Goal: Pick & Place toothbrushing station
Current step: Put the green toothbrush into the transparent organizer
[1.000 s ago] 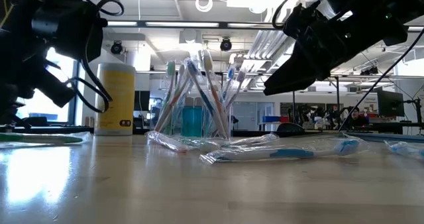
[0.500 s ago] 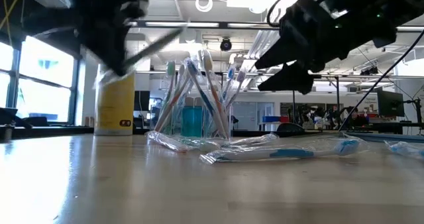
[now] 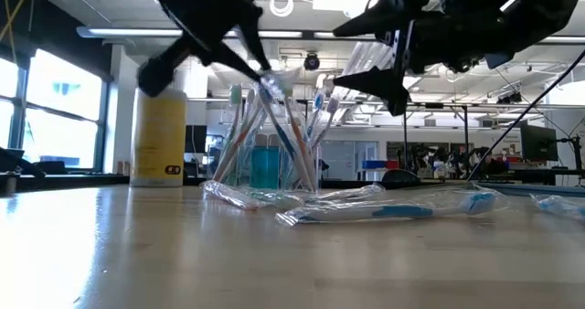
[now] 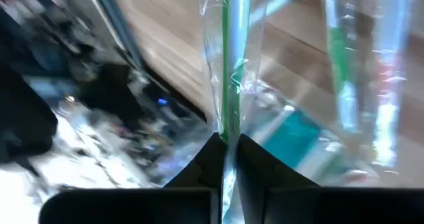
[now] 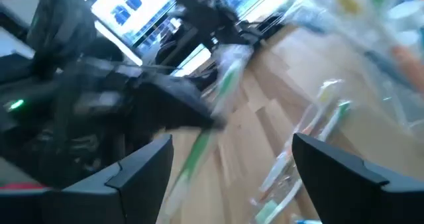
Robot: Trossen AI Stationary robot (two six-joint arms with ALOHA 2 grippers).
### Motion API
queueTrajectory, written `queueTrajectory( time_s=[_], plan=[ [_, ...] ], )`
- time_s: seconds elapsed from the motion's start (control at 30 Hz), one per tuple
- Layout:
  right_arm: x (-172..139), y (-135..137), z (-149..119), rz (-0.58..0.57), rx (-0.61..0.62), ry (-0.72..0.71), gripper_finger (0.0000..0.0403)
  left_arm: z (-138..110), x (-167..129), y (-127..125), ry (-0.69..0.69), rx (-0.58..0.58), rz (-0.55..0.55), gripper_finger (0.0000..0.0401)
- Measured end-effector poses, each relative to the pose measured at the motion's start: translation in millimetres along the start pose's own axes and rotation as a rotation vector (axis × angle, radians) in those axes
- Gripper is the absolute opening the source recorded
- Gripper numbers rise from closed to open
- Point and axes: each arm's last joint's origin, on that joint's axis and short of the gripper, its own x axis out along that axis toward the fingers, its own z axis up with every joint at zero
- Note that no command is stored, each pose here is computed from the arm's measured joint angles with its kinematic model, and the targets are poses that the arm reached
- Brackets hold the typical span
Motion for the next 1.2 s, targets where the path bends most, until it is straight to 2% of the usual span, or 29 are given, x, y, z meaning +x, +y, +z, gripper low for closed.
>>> queueTrajectory(
  time_s=[0.1, 0.3, 0.5, 0.6, 0.83, 1.0, 1.2],
  plan=[
    [-0.3, -2.9, 2.7, -0.014, -0.002, -0.015, 0.0301, 14.8, 6.3, 9.0, -0.029, 0.037, 0.087, 0.0014],
    [0.7, 2.7, -1.2, 0.016, -0.098, -0.009, 0.0301, 18.6, 10.4, 25.9, -0.085, 0.03, 0.188, 0.0014],
    [2.2, 12.5, -6.8, 0.091, -0.175, 0.002, 0.0301, 11.1, 22.5, 37.3, -0.171, 0.026, 0.192, 0.0014],
    [2.4, 12.1, -9.4, 0.085, -0.175, 0.02, 0.0301, 7.0, 27.7, 43.8, -0.186, -0.022, 0.221, 0.0014],
    [2.4, 11.6, -8.2, 0.084, -0.186, 0.011, 0.0294, 2.3, 36.7, 48.2, -0.209, 0.009, 0.244, 0.0014],
    [2.4, 12.3, -7.5, 0.091, -0.234, 0.001, 0.0249, 3.0, 36.8, 48.4, -0.235, 0.007, 0.246, 0.0014],
    [2.3, 11.7, -7.8, 0.086, -0.284, 0.003, 0.0139, 3.6, 36.2, 49.5, -0.247, 0.0, 0.256, 0.0014]
  ],
)
